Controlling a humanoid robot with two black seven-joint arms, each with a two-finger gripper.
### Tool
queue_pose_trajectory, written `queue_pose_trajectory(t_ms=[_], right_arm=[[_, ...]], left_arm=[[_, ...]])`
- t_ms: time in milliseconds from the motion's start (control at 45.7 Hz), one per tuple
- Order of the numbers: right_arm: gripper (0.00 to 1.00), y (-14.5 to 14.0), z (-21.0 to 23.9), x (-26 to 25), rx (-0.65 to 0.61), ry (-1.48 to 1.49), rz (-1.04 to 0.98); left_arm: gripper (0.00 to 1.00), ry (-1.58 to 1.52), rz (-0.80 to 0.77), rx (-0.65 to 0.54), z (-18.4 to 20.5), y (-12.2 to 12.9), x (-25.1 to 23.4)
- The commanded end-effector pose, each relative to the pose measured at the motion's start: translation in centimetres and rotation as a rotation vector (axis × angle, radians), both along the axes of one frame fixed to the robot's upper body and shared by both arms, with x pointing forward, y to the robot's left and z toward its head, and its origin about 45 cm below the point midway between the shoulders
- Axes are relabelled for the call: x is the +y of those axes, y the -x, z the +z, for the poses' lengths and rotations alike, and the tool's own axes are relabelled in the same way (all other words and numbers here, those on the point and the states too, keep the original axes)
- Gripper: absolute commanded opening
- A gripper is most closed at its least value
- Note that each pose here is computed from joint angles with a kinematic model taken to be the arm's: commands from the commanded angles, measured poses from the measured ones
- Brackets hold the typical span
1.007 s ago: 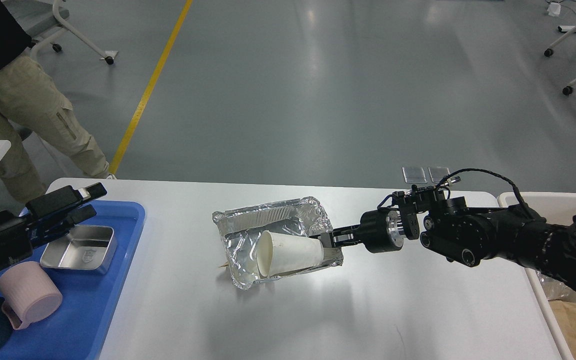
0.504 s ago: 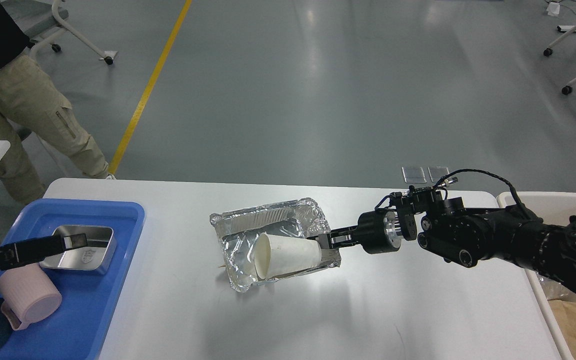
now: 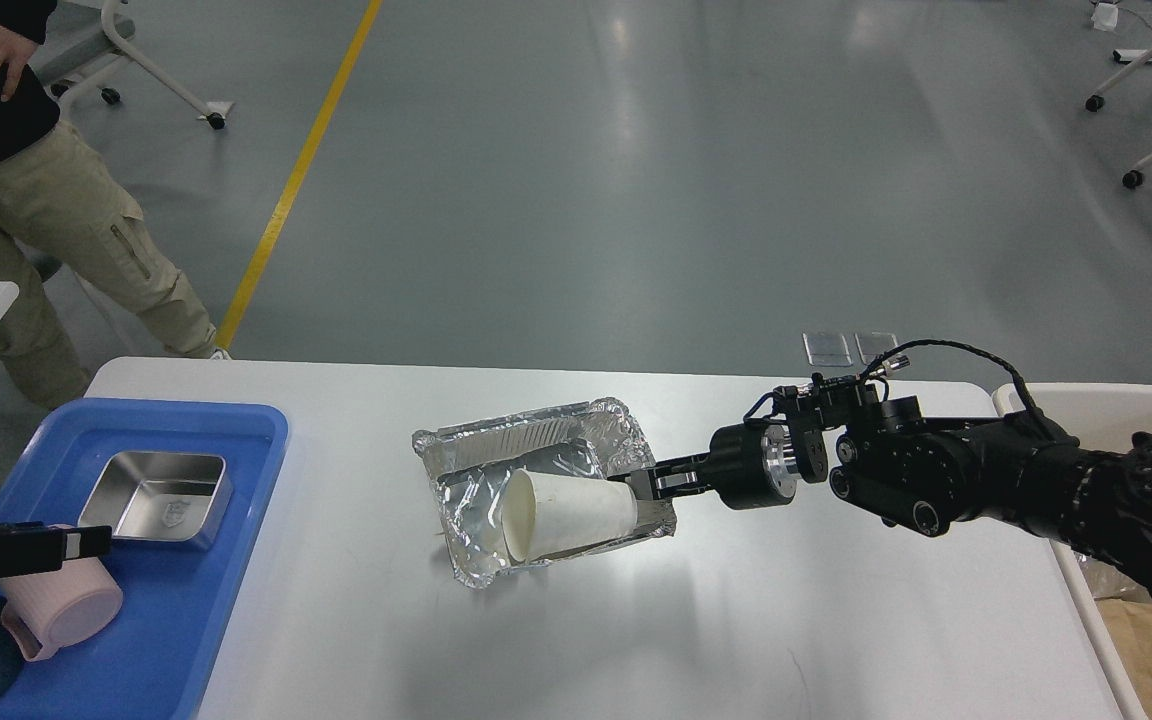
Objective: Tidy desktop
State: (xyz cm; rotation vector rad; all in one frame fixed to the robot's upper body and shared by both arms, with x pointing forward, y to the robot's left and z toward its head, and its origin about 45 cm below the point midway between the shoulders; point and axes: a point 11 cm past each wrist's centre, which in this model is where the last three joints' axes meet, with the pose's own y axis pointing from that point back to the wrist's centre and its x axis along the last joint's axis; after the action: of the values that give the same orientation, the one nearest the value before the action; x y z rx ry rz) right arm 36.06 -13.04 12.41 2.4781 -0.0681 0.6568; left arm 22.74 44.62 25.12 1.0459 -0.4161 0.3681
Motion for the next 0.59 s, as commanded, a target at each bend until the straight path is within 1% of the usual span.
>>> queue_pose_trajectory(t_ms=[0, 350, 569], right_arm=[[0.0, 0.0, 0.1, 0.1, -0.003, -0.003, 0.001], [0.0, 0.1, 0.2, 0.4, -0.003, -0.012, 0.006], [0.0, 0.0, 0.3, 0.4, -0.006, -0.014, 0.004]], left_arm=[[0.97, -0.021, -0.012, 0.004, 0.7, 0.3, 0.1], [0.97, -0.018, -0.013, 0.004, 0.4, 0.2, 0.0], [0.97, -0.047, -0.002, 0.003, -0.2, 0.0, 1.1]])
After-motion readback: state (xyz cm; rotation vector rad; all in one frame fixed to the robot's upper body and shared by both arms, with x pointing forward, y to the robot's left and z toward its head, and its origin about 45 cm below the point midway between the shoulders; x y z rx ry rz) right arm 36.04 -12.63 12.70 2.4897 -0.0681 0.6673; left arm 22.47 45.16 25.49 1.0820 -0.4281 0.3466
